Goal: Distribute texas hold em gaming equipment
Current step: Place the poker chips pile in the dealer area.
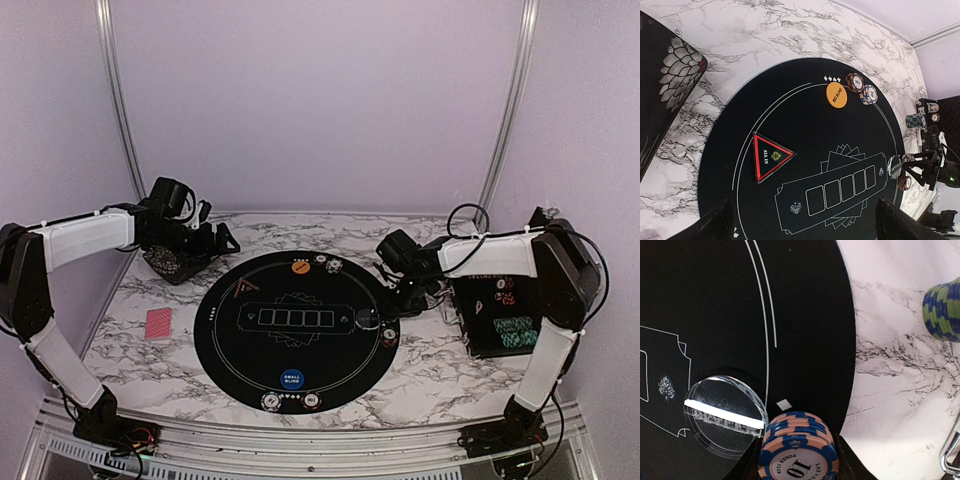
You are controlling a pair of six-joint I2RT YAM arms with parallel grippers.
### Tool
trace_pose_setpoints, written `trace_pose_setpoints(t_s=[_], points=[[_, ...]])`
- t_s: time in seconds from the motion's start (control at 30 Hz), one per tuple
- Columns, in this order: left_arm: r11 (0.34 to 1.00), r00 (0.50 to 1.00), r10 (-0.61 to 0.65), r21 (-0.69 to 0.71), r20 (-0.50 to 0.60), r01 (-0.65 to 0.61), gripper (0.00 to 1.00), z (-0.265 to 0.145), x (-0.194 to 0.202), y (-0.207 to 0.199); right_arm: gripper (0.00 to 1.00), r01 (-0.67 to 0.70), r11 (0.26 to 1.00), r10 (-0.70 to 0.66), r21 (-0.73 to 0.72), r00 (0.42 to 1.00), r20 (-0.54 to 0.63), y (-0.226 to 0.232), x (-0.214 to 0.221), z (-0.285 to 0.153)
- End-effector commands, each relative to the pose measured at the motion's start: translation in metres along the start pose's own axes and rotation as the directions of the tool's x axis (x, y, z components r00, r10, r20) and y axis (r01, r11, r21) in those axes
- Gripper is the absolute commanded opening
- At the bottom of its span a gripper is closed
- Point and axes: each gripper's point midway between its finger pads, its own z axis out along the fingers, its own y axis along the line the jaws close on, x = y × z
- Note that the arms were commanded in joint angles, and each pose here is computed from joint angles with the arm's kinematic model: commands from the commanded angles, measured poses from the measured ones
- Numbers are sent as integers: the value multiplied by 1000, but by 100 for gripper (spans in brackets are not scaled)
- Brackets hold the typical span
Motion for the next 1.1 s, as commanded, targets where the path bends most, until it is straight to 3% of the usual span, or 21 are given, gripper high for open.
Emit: trace_pose_setpoints(t_s=[0.0,1.07], points=[[1000,1000,4,14,-11,-4,99,2,4,-1,26,-4,1000,5,-15,1000,10,7,0,1],[1000,1000,2,7,-17,-1,99,5,5,1,29,1,1000,-1,8,1000,-17,2,12,9]])
